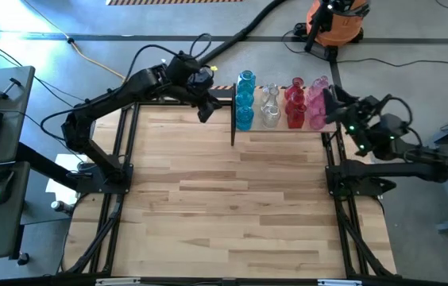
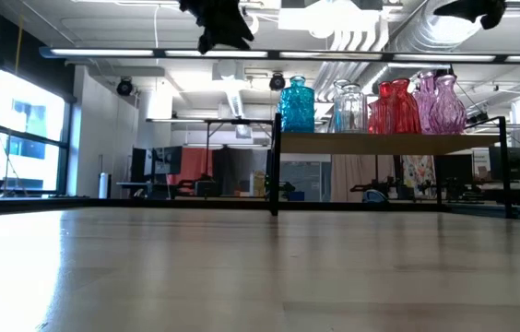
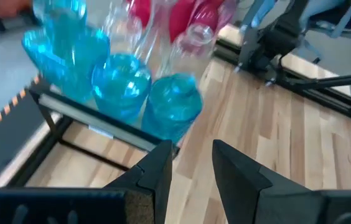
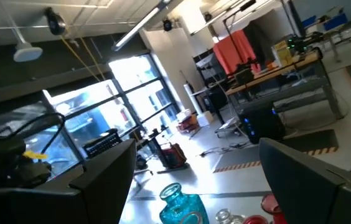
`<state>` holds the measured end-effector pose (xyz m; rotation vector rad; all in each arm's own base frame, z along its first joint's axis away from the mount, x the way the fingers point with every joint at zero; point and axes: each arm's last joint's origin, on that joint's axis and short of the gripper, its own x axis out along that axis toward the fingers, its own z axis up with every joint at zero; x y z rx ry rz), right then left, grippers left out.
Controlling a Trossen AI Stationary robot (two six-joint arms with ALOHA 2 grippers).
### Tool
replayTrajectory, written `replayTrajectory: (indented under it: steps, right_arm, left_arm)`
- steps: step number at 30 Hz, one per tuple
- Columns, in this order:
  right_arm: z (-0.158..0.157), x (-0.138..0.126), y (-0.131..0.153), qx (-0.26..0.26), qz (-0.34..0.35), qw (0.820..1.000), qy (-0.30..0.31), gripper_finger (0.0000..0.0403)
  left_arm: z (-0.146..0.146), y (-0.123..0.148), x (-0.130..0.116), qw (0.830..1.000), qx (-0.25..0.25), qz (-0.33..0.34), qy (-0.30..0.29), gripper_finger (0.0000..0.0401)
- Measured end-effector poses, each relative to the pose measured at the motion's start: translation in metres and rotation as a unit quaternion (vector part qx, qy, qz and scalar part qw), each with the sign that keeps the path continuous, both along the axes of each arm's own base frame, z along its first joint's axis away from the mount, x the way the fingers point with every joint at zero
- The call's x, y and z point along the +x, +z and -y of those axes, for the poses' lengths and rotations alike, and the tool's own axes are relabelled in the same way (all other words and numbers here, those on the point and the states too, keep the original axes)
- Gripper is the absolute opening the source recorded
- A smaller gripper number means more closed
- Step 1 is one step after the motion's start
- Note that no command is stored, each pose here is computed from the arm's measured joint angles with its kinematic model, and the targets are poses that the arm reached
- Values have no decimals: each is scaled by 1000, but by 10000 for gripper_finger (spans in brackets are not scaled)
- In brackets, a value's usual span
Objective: Sort vases onto shelf
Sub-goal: Return to Home Position
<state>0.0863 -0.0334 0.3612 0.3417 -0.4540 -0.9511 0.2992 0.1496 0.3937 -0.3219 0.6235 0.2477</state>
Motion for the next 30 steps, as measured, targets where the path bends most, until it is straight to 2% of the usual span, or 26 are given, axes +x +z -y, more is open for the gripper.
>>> replayTrajectory:
  steps: [6, 12, 17, 24, 30]
  right_arm:
    - [-4, -18, -4, -4, -8, 999, 31, 322]
    - [-4, -24, -11, 4, -42, 999, 29, 322]
    - [-4, -24, -18, 9, -83, 996, 28, 322]
    - [-5, -23, -26, 18, -123, 991, 46, 322]
    - [-6, -22, -35, 38, -151, 985, 73, 322]
  left_arm:
    - [17, 32, -21, 997, 48, 61, -21, 106]
    - [34, 66, -56, 988, 99, 118, -22, 106]
    - [48, 78, -87, 980, 137, 147, -1, 106]
    - [68, 65, -125, 966, 165, 199, 3, 106]
    - [78, 31, -147, 951, 188, 245, 22, 106]
